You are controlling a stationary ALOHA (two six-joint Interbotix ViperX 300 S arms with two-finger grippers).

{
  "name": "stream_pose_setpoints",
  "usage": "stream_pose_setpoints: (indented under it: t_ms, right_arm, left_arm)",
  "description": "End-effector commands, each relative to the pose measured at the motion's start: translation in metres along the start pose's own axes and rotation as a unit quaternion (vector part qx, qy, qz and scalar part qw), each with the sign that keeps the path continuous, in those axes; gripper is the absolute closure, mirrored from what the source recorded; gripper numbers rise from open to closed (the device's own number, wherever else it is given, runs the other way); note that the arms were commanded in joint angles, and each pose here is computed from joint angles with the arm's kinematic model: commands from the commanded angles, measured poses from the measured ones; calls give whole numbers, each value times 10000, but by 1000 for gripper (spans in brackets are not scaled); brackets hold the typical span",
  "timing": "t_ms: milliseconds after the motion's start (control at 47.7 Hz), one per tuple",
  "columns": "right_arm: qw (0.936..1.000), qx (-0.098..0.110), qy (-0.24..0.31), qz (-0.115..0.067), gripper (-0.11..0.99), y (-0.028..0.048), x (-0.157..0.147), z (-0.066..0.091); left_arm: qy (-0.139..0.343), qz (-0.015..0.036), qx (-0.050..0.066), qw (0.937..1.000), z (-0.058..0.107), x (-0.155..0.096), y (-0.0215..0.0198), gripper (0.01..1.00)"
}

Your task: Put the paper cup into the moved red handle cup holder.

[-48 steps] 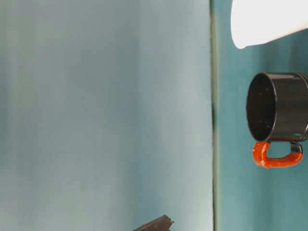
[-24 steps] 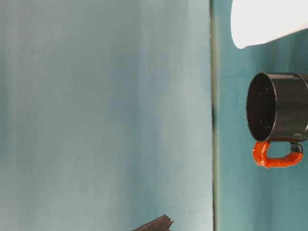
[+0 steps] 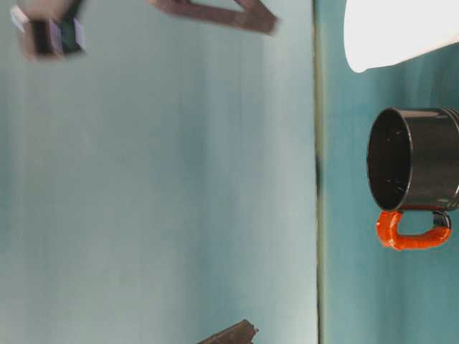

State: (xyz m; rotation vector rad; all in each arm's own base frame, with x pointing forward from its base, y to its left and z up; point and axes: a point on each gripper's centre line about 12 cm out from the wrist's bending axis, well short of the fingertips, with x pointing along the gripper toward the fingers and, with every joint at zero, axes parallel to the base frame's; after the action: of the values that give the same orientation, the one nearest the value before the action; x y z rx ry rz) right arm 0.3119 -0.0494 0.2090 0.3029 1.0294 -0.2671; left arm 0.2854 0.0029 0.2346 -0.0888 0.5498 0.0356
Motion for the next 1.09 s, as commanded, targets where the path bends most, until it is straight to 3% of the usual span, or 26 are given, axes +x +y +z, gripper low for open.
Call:
stream_pose_setpoints:
  t_ms: [0, 461, 944, 1007, 1070]
  right_arm:
    - [9988, 51, 460, -151, -5, -49, 330, -15]
    - [9923, 68, 1194, -335, -1, -153, 828, -375]
    - [9936, 82, 1081, -313, 28, -150, 866, -337]
    - [9938, 111, 1060, -303, 70, -144, 862, -320]
    - [9943, 125, 1016, -290, 191, -135, 855, -285]
  left_arm:
    - [-84, -7, 0, 10000, 43, -21, -4, 106]
    - [-38, -1, -8, 10000, 34, -11, -2, 106]
    - [-39, 5, -20, 10000, 34, -11, 2, 106]
    - [-39, 5, -20, 10000, 34, -11, 2, 106]
    - [-31, 6, -20, 10000, 28, -10, 2, 106]
